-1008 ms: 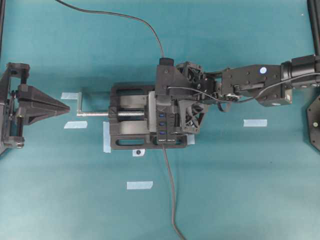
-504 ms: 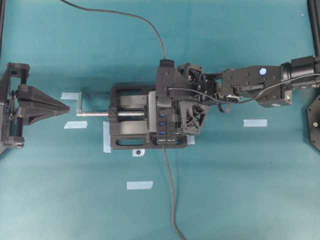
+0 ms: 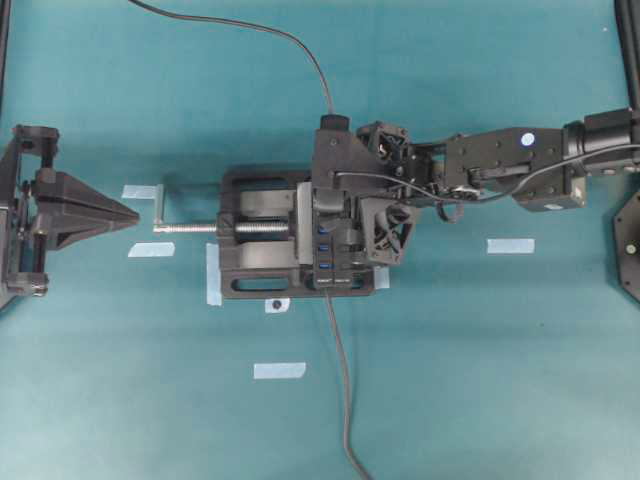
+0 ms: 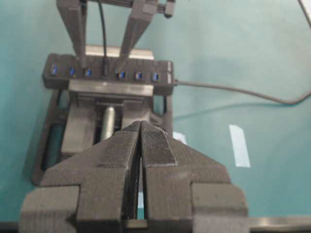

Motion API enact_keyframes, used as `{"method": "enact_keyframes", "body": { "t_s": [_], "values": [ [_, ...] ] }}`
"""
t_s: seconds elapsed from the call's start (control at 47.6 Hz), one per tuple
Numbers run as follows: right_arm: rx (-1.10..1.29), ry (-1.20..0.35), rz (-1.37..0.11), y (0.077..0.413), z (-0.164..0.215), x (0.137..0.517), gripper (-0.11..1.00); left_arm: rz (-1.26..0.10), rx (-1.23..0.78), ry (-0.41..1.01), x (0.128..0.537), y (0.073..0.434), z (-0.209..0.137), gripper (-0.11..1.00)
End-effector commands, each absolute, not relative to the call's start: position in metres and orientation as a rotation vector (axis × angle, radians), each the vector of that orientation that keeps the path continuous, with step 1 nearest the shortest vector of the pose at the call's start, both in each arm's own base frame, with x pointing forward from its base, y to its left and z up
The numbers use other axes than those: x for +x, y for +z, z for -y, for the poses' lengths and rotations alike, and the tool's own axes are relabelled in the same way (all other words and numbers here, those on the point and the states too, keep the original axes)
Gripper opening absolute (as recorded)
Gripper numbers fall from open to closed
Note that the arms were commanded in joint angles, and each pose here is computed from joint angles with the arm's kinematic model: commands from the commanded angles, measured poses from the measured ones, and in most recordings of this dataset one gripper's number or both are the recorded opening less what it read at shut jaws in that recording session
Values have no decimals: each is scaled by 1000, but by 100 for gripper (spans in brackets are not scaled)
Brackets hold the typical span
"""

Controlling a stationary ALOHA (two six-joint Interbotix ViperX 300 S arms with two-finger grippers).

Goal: Insert the USB into the center port of the fixed hub

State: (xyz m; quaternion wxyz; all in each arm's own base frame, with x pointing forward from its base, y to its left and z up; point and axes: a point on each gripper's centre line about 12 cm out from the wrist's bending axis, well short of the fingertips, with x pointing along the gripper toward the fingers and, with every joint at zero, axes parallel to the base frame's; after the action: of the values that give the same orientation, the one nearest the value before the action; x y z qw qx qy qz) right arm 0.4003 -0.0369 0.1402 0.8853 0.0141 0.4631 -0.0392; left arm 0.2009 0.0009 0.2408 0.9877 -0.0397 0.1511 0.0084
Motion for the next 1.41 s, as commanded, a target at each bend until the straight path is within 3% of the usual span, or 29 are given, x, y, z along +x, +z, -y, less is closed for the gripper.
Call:
{"method": "enact_keyframes", "body": {
  "t_s": [0.0, 1.387],
  "values": [
    [30, -74, -914, 159, 32, 401, 84, -285, -79, 19, 203, 246, -2, 0],
    [30, -84, -784, 202, 31, 361, 84, -280, -82, 19, 203, 248, -2, 0]
  ]
}}
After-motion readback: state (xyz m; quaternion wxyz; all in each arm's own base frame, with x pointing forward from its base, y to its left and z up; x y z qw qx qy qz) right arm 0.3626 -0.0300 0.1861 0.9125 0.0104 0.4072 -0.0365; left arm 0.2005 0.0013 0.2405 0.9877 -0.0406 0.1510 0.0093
